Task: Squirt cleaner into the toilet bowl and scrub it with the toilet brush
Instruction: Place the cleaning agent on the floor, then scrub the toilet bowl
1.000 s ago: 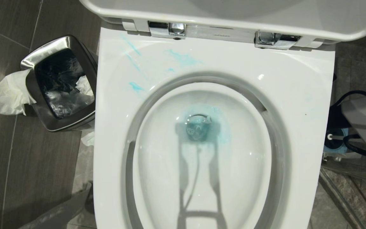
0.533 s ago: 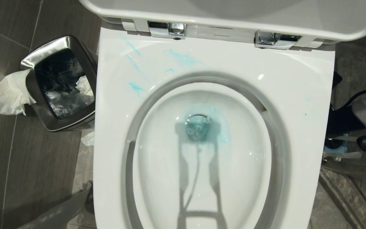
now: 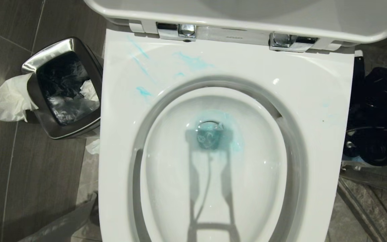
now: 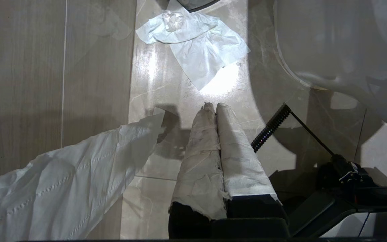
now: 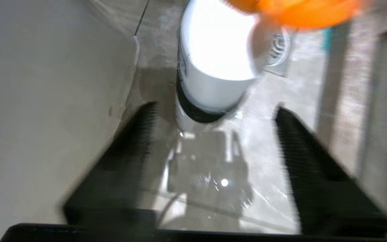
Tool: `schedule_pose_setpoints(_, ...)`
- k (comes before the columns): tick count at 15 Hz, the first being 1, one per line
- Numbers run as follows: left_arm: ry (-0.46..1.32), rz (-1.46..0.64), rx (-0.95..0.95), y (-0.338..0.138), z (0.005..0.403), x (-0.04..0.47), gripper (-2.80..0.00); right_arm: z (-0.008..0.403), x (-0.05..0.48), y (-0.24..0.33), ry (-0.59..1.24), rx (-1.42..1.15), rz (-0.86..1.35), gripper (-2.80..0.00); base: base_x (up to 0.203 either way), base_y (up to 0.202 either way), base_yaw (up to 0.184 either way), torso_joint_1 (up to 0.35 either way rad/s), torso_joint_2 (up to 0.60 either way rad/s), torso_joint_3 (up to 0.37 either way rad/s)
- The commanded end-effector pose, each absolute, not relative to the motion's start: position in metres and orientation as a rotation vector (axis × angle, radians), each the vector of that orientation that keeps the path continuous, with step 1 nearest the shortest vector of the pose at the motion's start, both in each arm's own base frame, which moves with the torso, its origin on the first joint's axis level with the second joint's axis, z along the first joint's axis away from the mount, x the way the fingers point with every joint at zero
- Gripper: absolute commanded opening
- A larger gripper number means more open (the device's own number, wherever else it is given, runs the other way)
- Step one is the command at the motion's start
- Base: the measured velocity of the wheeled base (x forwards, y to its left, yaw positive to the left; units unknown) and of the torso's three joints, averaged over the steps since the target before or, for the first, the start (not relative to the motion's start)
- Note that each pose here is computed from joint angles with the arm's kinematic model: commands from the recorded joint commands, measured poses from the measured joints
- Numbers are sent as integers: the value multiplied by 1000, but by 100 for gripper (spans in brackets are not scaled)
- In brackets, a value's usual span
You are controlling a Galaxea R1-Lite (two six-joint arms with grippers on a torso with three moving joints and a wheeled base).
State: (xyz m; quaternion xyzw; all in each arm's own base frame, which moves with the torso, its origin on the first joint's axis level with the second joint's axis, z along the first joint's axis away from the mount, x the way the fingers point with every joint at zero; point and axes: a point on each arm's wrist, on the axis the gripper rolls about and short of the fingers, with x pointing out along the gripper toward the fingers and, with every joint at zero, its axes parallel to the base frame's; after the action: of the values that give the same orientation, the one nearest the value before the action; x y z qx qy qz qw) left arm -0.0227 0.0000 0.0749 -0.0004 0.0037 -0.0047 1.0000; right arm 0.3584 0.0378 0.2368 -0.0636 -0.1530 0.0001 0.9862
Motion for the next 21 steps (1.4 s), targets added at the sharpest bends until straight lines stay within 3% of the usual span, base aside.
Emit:
schedule_pose_setpoints(1,11,-11,-2,0,74,-22,-280,266,311,36,-363,-123,-3,-280,0,0,0,0,0,0)
schedule_pose_setpoints(6,11,-11,0,0,74,-22,-280,277,247,33,-328,-177,-79,-280,0,0,0,0,0,0)
schedule_pose_setpoints(9,11,-11,-2,0,74,-22,-280,262,229,28,-261,-213,-179,-280,0,0,0,0,0,0)
schedule_pose_setpoints(21,11,-11,-2,0,74,-22,-280,228,162,2,-57,-236,-92,-280,0,0,0,0,0,0)
